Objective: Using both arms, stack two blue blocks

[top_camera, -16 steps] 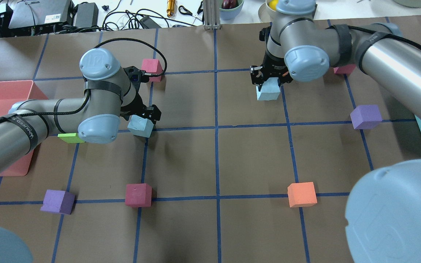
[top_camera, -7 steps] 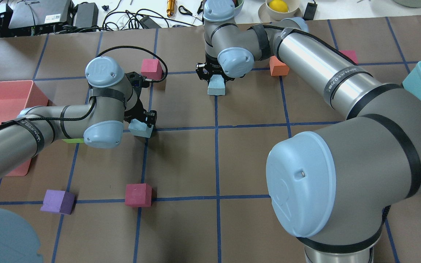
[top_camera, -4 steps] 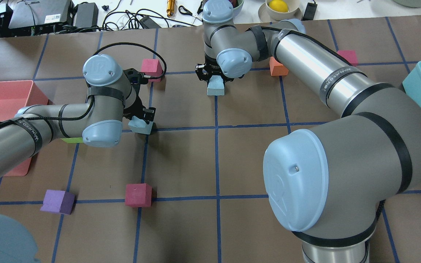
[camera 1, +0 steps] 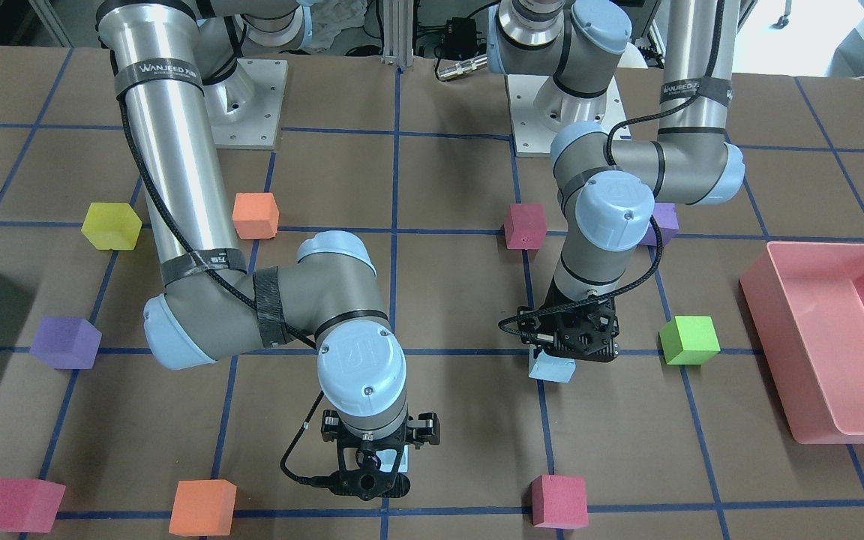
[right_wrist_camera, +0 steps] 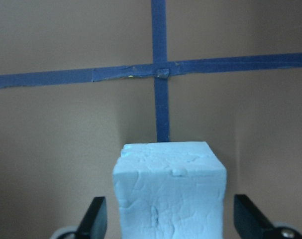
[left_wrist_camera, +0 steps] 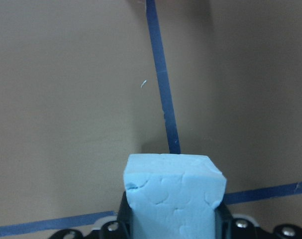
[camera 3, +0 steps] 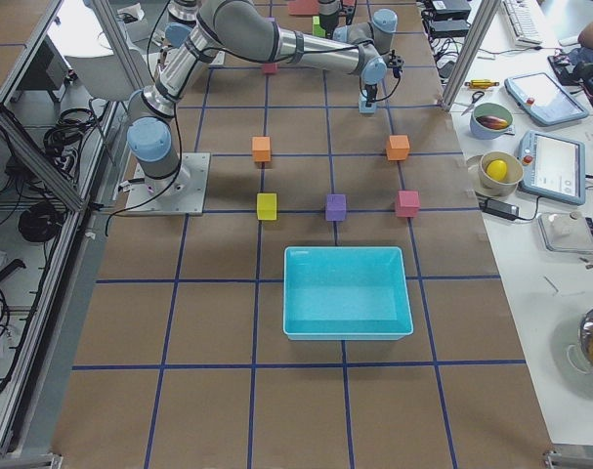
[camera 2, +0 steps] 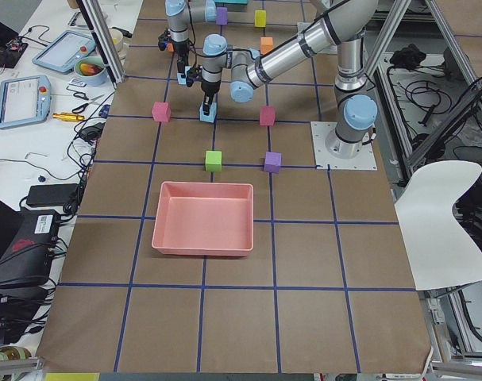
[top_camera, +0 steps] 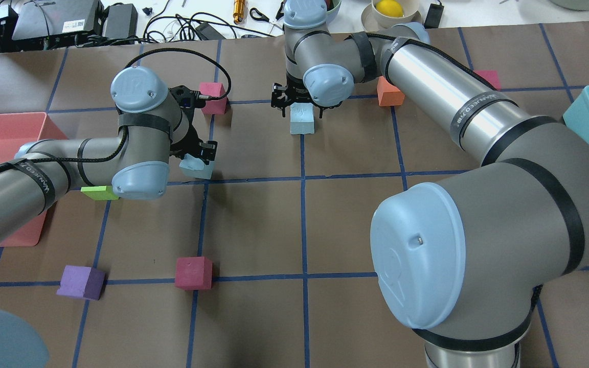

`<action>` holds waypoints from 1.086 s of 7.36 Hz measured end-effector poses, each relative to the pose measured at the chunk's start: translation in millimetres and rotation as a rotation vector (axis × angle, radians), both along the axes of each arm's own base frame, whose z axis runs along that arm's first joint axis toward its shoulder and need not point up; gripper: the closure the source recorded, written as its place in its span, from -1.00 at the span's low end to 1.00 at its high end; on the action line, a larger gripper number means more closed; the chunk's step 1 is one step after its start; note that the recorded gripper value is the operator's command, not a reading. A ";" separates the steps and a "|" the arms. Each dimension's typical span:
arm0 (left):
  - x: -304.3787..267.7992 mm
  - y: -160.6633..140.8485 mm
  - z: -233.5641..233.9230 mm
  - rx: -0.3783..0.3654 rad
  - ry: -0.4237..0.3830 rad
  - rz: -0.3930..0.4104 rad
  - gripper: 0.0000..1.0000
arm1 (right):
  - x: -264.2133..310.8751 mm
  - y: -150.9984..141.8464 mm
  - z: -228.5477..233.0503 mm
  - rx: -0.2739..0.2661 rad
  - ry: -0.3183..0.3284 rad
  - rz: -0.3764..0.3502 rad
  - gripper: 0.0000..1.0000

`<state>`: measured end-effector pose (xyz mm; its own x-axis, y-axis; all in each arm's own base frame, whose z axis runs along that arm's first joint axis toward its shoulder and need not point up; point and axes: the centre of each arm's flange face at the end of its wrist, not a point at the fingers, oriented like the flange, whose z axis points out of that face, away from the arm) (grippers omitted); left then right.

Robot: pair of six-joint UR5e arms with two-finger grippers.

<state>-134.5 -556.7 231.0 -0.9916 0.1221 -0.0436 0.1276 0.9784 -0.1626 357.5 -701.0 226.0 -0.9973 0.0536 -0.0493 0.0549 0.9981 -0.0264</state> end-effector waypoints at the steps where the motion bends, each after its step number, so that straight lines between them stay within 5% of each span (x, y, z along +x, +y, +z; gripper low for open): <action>1: -1.7 -4.3 3.8 -0.006 0.015 0.021 0.62 | -5.7 3.7 22.2 -0.001 0.004 0.001 -1.00; 5: -47.7 -38.8 36.5 0.001 0.065 0.098 0.62 | -105.5 43.2 135.6 0.102 0.040 0.040 -1.00; 8: -119.4 -91.4 71.2 0.017 0.110 0.144 0.62 | -186.2 128.5 175.9 0.125 0.048 0.057 -1.00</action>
<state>-253.9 -648.0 302.1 -0.9975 -0.0221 0.0673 -0.0321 0.9880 -0.1513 171.3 -572.5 401.9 -1.0000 -0.0001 0.0023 0.0002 0.9953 0.0971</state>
